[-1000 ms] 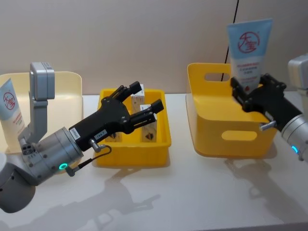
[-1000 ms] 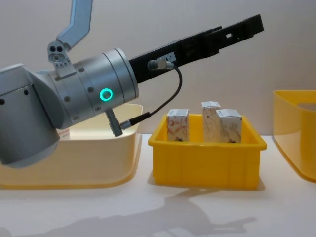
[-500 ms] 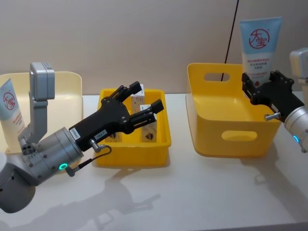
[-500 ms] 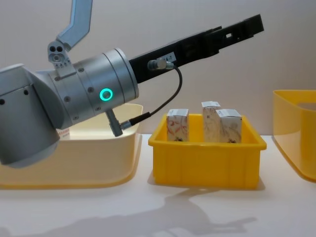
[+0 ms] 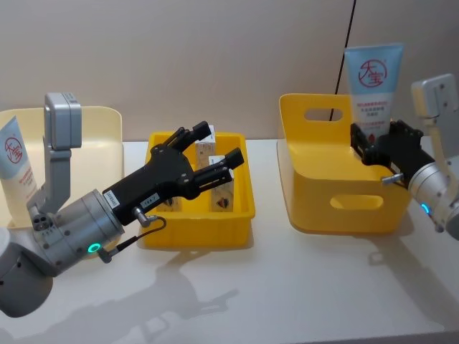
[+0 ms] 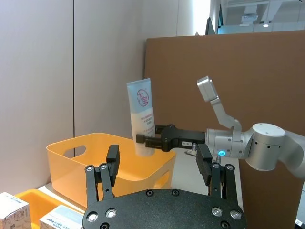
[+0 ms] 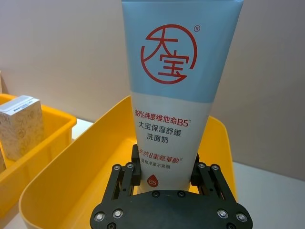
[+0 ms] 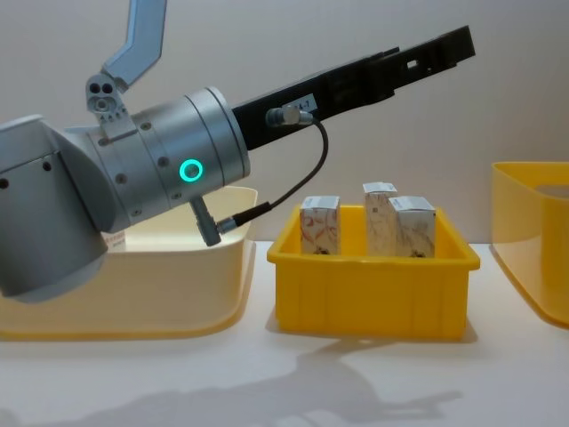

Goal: Bimanual collaborative sorting of washing and personal care products

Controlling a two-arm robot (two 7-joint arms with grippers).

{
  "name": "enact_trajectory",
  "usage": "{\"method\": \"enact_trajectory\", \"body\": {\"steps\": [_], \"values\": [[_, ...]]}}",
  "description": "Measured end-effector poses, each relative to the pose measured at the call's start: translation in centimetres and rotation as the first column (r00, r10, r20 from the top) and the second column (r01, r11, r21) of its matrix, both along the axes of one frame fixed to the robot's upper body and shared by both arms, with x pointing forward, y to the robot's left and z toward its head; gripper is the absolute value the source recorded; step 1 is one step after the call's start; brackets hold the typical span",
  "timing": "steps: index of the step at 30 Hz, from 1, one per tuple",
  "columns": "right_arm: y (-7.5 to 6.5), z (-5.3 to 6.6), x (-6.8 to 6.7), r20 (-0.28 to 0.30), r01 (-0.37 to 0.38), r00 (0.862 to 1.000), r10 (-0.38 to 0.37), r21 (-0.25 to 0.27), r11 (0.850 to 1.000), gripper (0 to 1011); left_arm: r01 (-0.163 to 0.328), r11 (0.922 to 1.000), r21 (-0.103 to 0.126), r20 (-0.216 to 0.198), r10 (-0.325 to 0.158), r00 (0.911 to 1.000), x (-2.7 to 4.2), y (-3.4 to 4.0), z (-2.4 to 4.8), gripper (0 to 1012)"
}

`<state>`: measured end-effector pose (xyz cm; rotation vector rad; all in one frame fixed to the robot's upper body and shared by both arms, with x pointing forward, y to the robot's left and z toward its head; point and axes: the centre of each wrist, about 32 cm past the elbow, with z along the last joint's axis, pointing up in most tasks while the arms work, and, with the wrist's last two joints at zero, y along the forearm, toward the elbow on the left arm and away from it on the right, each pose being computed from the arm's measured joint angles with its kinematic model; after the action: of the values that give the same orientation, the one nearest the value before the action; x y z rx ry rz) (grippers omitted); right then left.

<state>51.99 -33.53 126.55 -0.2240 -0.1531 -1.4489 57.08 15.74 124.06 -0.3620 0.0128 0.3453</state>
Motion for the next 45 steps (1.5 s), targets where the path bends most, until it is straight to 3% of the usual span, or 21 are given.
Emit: {"method": "enact_trajectory", "body": {"steps": [13, 20, 29, 45], "values": [[0.7, -0.8, 0.4, -0.065, 0.002, 0.998, -0.001, 0.017, 1.0, 552, 0.0, 1.0, 0.0, 0.0, 0.0, 1.0, 0.0, 0.0, 0.0, 1000], [0.9, -1.0, 0.5, -0.084, 0.002, 0.997, 0.0, 0.021, 1.0, 793, 0.0, 1.0, 0.0, 0.0, 0.0, 1.0, 0.0, 0.0, 0.0, 1000], [1.1, -1.1, 0.6, -0.095, 0.002, 0.995, 0.001, 0.024, 1.0, 1000, 0.0, 1.0, 0.0, 0.0, 0.0, 1.0, 0.0, 0.0, 0.0, 1000], [1.1, -1.2, 0.6, -0.1, 0.001, 0.995, 0.002, 0.026, 1.0, 1001, 0.0, 1.0, 0.0, 0.0, 0.0, 1.0, 0.0, 0.0, 0.0, 1000]]}}
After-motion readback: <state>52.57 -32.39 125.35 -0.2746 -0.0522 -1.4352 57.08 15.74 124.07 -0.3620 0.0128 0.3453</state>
